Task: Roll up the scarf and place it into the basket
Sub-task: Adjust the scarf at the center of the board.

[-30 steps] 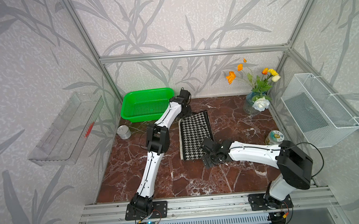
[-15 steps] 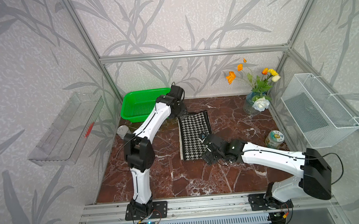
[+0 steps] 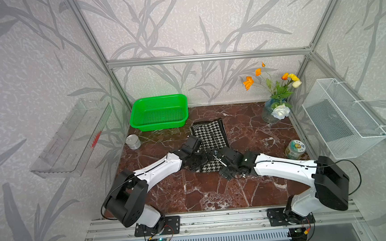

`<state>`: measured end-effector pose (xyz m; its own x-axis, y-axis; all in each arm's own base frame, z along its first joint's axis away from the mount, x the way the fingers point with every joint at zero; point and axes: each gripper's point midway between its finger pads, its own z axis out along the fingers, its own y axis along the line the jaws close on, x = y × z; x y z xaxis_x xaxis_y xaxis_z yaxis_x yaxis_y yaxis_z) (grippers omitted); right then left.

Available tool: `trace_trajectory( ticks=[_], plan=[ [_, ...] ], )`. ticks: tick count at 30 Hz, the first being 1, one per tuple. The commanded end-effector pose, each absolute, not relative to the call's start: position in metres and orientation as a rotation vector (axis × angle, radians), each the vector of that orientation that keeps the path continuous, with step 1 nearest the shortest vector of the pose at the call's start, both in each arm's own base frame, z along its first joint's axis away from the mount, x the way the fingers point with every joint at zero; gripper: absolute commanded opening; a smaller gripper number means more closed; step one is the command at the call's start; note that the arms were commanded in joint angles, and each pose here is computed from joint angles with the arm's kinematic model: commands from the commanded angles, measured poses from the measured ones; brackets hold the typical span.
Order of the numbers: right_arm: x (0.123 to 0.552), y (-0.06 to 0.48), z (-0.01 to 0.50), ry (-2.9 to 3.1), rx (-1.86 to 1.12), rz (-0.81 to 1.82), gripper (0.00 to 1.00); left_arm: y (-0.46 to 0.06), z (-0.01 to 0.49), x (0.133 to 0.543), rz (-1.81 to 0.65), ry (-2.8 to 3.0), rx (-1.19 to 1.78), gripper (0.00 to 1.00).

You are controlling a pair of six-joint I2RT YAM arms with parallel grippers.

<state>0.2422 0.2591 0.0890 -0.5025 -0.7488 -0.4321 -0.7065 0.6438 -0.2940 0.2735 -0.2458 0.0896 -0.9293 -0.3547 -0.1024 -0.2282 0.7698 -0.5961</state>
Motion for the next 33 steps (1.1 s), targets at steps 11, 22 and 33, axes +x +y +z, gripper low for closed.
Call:
trace_trajectory(
  ticks=[11, 22, 33],
  plan=[
    [0.238, 0.261, 0.049, 2.374, -1.264, -0.172, 0.83, -0.219, 0.065, 0.308, -0.819, 2.697, -0.617, 0.99],
    [0.247, 0.262, 0.02, 2.399, -1.339, -0.299, 0.73, -0.192, 0.076, 0.323, -0.791, 2.682, -0.64, 0.99],
    [0.245, 0.265, -0.006, 2.506, -1.413, -0.34, 0.22, -0.161, 0.106, 0.335, -0.842, 2.604, -0.683, 0.99]
  ],
)
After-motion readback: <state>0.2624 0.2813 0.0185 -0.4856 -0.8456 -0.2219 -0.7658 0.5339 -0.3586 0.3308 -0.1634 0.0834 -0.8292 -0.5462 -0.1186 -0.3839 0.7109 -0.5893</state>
